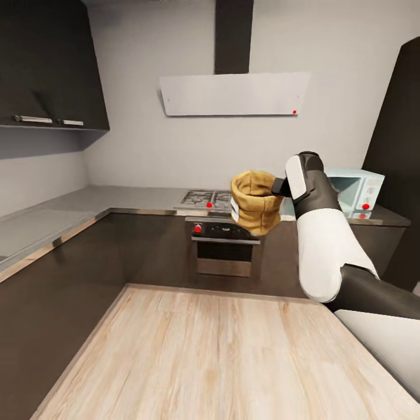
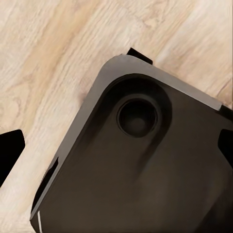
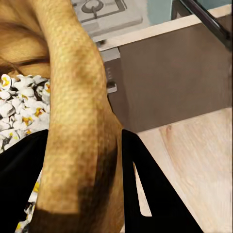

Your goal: In the kitchen, take the popcorn bag from the countertop, put it into the microwave, and heat it until the popcorn is cooked so the cooked popcorn ends up inside the bag.

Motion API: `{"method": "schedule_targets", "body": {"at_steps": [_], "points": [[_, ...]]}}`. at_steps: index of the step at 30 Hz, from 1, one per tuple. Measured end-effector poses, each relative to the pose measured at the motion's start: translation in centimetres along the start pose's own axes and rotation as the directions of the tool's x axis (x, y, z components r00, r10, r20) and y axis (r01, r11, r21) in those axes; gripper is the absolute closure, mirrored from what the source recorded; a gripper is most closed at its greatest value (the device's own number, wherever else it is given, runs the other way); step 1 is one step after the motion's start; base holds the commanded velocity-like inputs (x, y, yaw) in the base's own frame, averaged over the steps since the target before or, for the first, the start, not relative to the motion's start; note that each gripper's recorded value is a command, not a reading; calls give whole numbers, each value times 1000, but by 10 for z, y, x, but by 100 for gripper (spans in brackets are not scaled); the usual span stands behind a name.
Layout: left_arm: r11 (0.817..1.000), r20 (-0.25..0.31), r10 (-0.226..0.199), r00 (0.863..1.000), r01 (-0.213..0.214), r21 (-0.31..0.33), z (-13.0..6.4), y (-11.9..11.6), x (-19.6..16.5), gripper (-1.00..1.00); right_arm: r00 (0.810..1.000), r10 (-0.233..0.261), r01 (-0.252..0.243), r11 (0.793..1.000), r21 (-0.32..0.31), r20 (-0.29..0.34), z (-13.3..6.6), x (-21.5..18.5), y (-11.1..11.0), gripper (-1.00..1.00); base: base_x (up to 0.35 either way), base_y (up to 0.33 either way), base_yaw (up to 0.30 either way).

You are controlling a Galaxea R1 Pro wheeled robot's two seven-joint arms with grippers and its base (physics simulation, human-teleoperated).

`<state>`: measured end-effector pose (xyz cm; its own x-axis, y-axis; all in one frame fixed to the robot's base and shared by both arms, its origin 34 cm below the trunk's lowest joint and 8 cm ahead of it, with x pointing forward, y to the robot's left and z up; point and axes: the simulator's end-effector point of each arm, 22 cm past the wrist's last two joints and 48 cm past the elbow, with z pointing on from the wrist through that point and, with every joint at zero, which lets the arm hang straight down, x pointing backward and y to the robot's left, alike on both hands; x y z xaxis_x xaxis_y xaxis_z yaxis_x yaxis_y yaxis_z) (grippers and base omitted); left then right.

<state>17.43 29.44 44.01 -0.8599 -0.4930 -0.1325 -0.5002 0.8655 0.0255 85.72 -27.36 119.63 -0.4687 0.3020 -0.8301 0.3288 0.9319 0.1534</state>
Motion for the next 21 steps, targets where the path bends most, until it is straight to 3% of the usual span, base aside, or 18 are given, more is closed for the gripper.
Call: {"method": "schedule_targets", "body": {"at_steps": [7,21], "points": [[1000,0,0,1000,0,0,0,0,0,-100,1000,1,-1,1000,0,1,-1,0,0,100,-274,0,-287],[1000,-1,1,1000,-1,1,0,0,0,-100,1000,2,-2,1000,3,3,-1,-1,-2,100,-8,0,-287]]}}
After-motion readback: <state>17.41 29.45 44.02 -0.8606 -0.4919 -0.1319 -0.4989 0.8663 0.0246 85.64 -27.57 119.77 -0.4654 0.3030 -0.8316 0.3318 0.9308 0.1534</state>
